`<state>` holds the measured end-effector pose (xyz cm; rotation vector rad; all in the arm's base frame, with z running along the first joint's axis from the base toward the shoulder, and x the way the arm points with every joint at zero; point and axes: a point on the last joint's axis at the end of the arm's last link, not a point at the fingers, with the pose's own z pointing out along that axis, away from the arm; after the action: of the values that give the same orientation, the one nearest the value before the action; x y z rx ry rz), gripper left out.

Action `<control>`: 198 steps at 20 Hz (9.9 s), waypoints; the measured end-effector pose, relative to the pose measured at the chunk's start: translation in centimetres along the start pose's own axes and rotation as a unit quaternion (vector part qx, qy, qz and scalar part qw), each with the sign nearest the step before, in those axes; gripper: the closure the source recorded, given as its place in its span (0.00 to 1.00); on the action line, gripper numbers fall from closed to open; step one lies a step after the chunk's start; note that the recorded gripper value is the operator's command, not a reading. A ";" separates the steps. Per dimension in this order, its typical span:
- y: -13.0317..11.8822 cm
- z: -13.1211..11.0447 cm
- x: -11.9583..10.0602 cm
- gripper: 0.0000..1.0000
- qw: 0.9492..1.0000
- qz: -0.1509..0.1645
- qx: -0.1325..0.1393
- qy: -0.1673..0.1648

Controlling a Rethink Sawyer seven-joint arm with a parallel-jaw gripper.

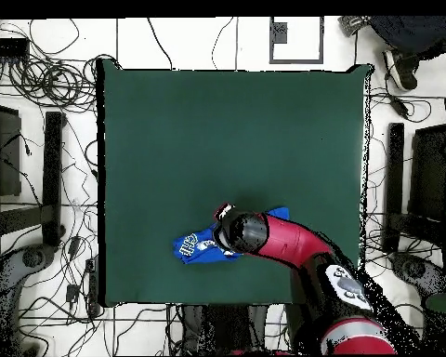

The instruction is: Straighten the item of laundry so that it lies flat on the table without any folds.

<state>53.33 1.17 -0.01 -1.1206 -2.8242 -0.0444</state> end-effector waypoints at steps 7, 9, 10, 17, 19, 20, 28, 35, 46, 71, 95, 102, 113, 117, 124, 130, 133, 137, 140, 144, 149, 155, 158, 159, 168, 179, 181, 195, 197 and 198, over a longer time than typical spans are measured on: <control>0.0 0.3 0.0 0.00 1.000 0.000 0.001 0.002; 0.0 0.5 -0.1 0.00 1.000 0.000 0.001 0.002; 0.0 0.6 -0.1 0.00 1.000 0.001 0.001 0.002; 0.2 1.9 -0.3 0.00 1.000 0.000 0.003 0.007; 0.2 2.1 -0.3 0.00 1.000 0.000 0.004 0.008; 0.2 2.7 -0.2 0.00 1.000 0.000 0.005 0.012; 0.1 3.6 -0.2 0.00 1.000 0.001 0.008 0.016; 0.1 3.7 -0.1 0.00 1.000 -0.002 0.013 0.012; -0.4 3.7 -0.1 1.00 0.999 -0.008 0.031 0.001; 3.2 0.7 -1.7 1.00 0.996 -0.049 0.061 -0.047; 5.6 -5.5 -6.3 1.00 0.995 -0.027 0.043 -0.085; 5.7 -5.4 -6.3 1.00 0.995 -0.024 0.042 -0.083; 6.5 -5.8 -6.2 1.00 0.996 -0.018 0.035 -0.082; 7.4 -6.0 -5.8 1.00 0.996 -0.023 0.036 -0.080; 8.9 -6.9 -5.2 1.00 0.996 -0.030 0.041 -0.069; 10.2 -8.3 -5.2 1.00 0.997 -0.026 0.042 -0.059; 10.5 -9.2 -5.6 1.00 0.997 -0.023 0.039 -0.062; 10.9 -10.3 -6.2 1.00 0.997 -0.020 0.035 -0.067; 11.3 -10.7 -6.5 1.00 0.997 -0.017 0.033 -0.069; 11.8 -11.2 -6.7 1.00 0.997 -0.017 0.032 -0.071; 12.6 -11.9 -6.7 1.00 0.996 -0.020 0.034 -0.075; 13.3 -12.5 -7.0 1.00 0.997 -0.018 0.029 -0.076; 13.4 -12.7 -7.2 1.00 0.996 -0.018 0.028 -0.077; 13.5 -12.8 -7.2 1.00 0.996 -0.018 0.027 -0.077; 13.9 -13.0 -7.3 1.00 0.997 -0.012 0.020 -0.077; 16.0 -13.6 -6.5 1.00 0.996 -0.025 0.012 -0.086; 16.8 -13.9 -6.4 1.00 0.995 -0.030 0.009 -0.091; 18.7 -15.0 -6.2 1.00 0.994 -0.041 -0.002 -0.104; 18.7 -15.0 -6.2 1.00 0.994 -0.041 -0.002 -0.104; 18.7 -15.0 -6.2 1.00 0.994 -0.041 -0.002 -0.104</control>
<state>71.92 9.54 14.00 -1.0673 -3.0527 0.0654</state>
